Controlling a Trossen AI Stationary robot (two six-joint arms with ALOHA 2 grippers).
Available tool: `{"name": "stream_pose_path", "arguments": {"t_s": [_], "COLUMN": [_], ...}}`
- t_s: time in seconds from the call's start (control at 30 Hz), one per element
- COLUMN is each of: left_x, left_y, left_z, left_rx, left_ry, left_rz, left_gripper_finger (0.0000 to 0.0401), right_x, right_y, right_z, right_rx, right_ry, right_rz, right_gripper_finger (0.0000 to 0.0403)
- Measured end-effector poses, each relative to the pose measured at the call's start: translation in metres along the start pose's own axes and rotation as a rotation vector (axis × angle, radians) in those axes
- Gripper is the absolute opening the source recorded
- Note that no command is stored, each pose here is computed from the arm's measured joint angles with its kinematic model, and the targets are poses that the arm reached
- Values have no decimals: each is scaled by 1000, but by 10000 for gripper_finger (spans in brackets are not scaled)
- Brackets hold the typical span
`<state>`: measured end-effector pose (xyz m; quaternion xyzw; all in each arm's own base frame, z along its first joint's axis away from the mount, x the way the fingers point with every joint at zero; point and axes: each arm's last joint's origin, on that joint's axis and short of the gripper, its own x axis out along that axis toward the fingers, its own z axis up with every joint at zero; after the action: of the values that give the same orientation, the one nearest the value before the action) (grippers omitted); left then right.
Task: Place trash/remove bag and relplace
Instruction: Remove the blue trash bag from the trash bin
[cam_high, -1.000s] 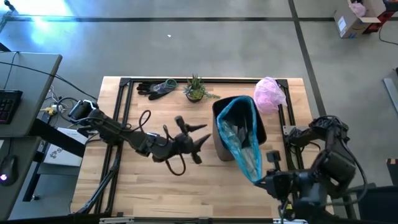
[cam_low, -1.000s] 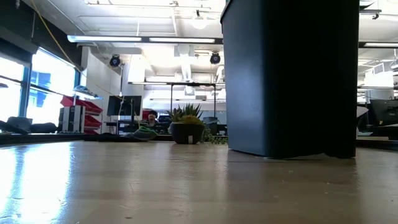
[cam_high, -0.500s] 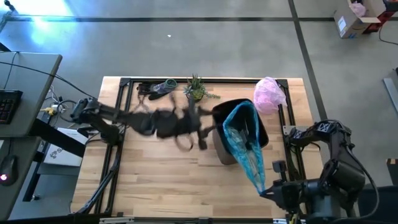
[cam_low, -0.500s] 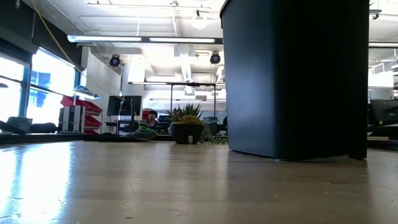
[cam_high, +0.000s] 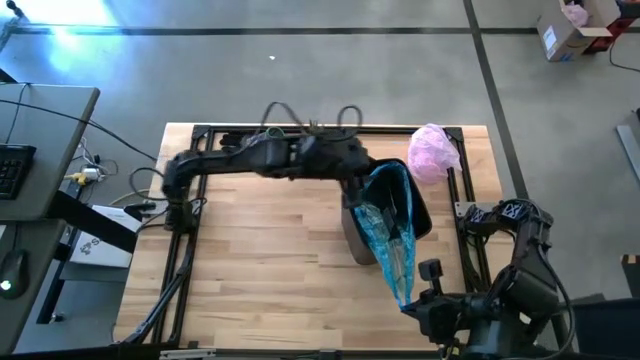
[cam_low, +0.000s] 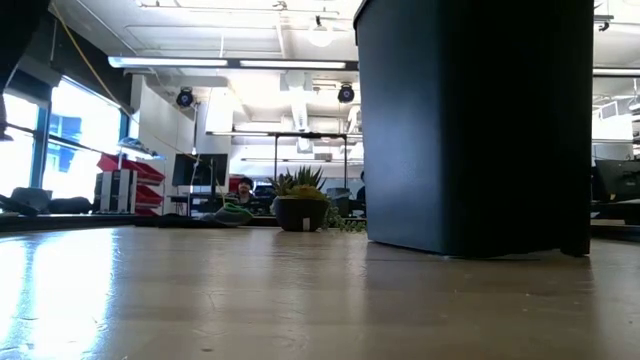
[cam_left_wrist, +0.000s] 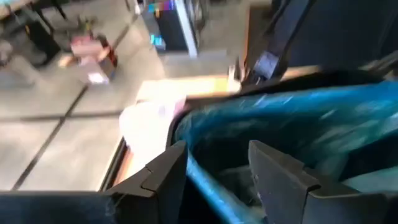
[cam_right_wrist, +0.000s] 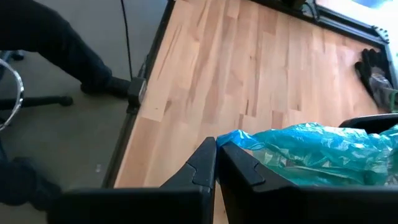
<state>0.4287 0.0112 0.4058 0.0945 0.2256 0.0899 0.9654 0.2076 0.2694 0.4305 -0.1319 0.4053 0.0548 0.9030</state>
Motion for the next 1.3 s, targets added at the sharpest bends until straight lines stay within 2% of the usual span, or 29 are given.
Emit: {"name": "stream_pose_path", "arguments": {"t_s": [0.13, 0.2, 0.3, 0.4, 0.67, 0.77, 0.9, 1.0, 1.13, 1.3], "left_x": [23, 32, 41, 38, 40, 43, 58, 64, 70, 64], "left_y": [11, 15, 16, 14, 13, 14, 8, 4, -4, -6], "left_z": [-7, -10, -13, -7, -10, -11, -24, -31, -40, -45], "left_rx": [-1, 20, 105, 163, 156, 154, 138, 168, 250, 323], "left_ry": [79, 116, 149, 124, 127, 136, 193, 237, 310, 400], "left_rz": [-34, -14, 57, 56, -16, -10, -56, -52, -16, 15], "left_gripper_finger": [158, 158, 158, 158, 158, 158, 158, 154, 117, 15], "right_x": [1, 1, 1, 1, 3, 4, 7, 8, 7, 6], "right_y": [-1, -1, -1, -1, -2, -4, -6, -7, -6, -5], "right_z": [1, 0, 0, 0, 4, 8, 12, 13, 13, 12], "right_rx": [-8, -15, -16, -21, -71, -93, -95, -92, -92, -96], "right_ry": [9, 12, 14, 14, -13, -36, -50, -53, -53, -51], "right_rz": [10, 16, 19, 19, 11, 16, 24, 31, 40, 43], "right_gripper_finger": [0, 0, 0, 0, 0, 0, 0, 0, 0, 0]}}
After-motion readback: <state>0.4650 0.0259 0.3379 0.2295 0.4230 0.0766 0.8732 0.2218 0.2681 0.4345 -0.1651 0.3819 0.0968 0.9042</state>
